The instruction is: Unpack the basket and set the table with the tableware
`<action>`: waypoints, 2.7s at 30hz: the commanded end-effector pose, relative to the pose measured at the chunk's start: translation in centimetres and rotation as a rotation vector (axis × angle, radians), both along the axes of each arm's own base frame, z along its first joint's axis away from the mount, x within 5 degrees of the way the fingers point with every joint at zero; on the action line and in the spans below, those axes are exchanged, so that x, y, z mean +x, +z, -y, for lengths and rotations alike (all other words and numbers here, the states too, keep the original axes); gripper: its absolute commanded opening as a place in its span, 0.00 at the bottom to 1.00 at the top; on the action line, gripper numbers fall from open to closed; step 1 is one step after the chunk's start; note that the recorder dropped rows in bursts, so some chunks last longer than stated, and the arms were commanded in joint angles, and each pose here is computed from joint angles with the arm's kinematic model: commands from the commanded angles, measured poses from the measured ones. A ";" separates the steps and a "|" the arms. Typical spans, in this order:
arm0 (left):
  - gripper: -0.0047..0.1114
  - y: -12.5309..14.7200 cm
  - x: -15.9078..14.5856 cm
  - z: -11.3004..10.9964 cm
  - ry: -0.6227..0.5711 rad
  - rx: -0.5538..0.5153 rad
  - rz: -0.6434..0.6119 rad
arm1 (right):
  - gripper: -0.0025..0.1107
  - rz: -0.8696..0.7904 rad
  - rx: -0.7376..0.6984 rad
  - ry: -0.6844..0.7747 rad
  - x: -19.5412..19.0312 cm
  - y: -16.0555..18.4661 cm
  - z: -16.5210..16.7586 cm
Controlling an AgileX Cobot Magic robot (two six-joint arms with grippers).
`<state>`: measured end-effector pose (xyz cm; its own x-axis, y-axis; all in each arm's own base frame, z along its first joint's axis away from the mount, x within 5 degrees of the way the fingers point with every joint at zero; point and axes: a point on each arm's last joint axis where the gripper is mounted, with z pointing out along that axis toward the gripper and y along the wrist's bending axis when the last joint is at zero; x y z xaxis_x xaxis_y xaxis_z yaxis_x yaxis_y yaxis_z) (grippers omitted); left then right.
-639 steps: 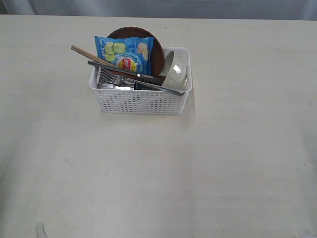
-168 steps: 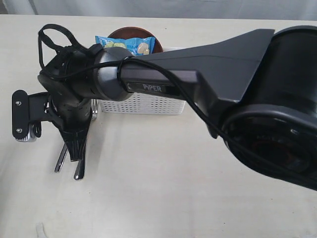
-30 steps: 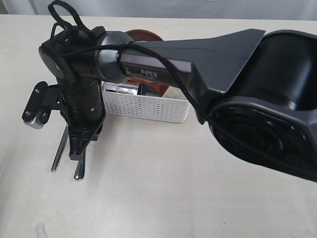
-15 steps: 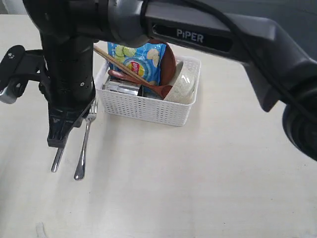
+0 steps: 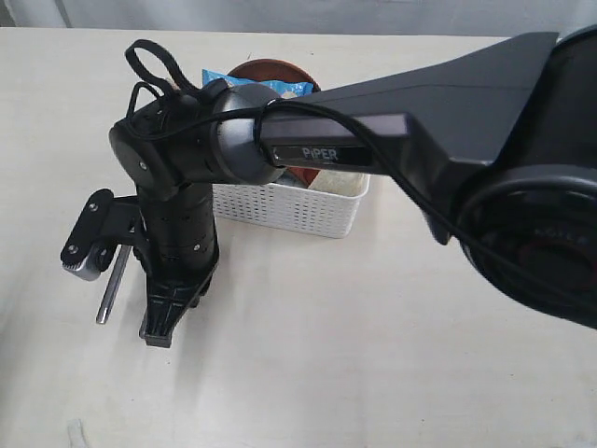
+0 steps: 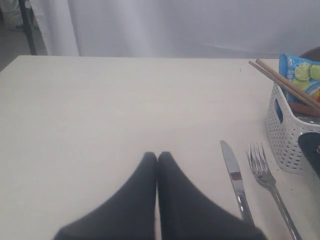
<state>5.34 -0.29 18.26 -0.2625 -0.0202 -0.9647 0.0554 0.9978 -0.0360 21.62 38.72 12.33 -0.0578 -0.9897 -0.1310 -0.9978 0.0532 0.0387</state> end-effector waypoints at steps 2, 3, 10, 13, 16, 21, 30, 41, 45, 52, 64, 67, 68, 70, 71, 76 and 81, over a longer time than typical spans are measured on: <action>0.04 0.0 0.0 0.0 0.002 0.011 0.010 | 0.02 0.015 0.003 0.009 0.4 -1.3 -0.3; 0.04 0.0 0.0 0.0 0.002 0.011 0.010 | 0.02 0.016 0.004 0.008 0.4 -1.3 -0.3; 0.04 0.0 0.0 0.0 0.002 0.011 0.010 | 0.02 0.011 0.007 0.006 0.4 -1.3 -0.3; 0.04 0.0 0.0 0.0 0.002 0.011 0.010 | 0.02 -0.002 0.023 0.008 0.2 -1.2 -0.4; 0.04 0.0 0.0 0.0 0.002 0.011 0.010 | 0.02 -0.005 0.042 0.008 0.2 -1.2 -0.6; 0.04 0.0 0.0 0.0 0.002 0.011 0.010 | 0.02 -0.005 0.046 0.017 0.2 -1.2 -0.6; 0.04 0.0 0.0 0.0 0.002 0.011 0.010 | 0.02 -0.015 0.082 0.022 0.1 -1.1 -1.0; 0.04 0.0 0.0 0.0 0.002 0.011 0.010 | 0.02 -0.008 0.092 0.029 0.1 -1.1 -1.0; 0.04 0.0 0.0 0.0 0.002 0.011 0.010 | 0.02 0.032 0.102 0.051 0.3 0.5 -0.8; 0.04 0.0 0.0 0.0 0.002 0.011 0.010 | 0.02 0.127 0.177 0.029 0.1 8.0 0.4; 0.04 0.0 0.0 0.0 0.002 0.011 0.010 | 0.02 0.286 0.238 -0.212 3.0 19.4 8.7; 0.04 0.0 0.0 0.0 0.002 0.011 0.010 | 0.02 0.289 0.245 -0.339 4.7 20.5 11.2; 0.04 0.0 0.0 0.0 0.002 0.011 0.010 | 0.02 0.285 0.241 -0.385 5.4 20.5 11.9; 0.04 0.0 0.0 0.0 0.002 0.011 0.010 | 0.02 0.289 0.229 -0.447 6.6 20.5 13.3; 0.04 0.0 0.0 0.0 0.002 0.011 0.010 | 0.02 0.292 0.226 -0.468 7.1 20.5 13.9; 0.04 0.0 0.0 0.0 0.002 0.011 0.010 | 0.02 0.299 0.219 -0.507 8.9 20.0 15.3; 0.04 0.0 0.0 0.0 0.002 0.011 0.010 | 0.02 0.297 0.264 -0.491 10.3 18.6 14.7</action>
<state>5.34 -0.29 18.26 -0.2625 -0.0202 -0.9647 0.0554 0.9978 -0.0360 31.10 23.66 31.63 -0.4417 -0.7902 -0.4249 -0.8231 0.5453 -0.1584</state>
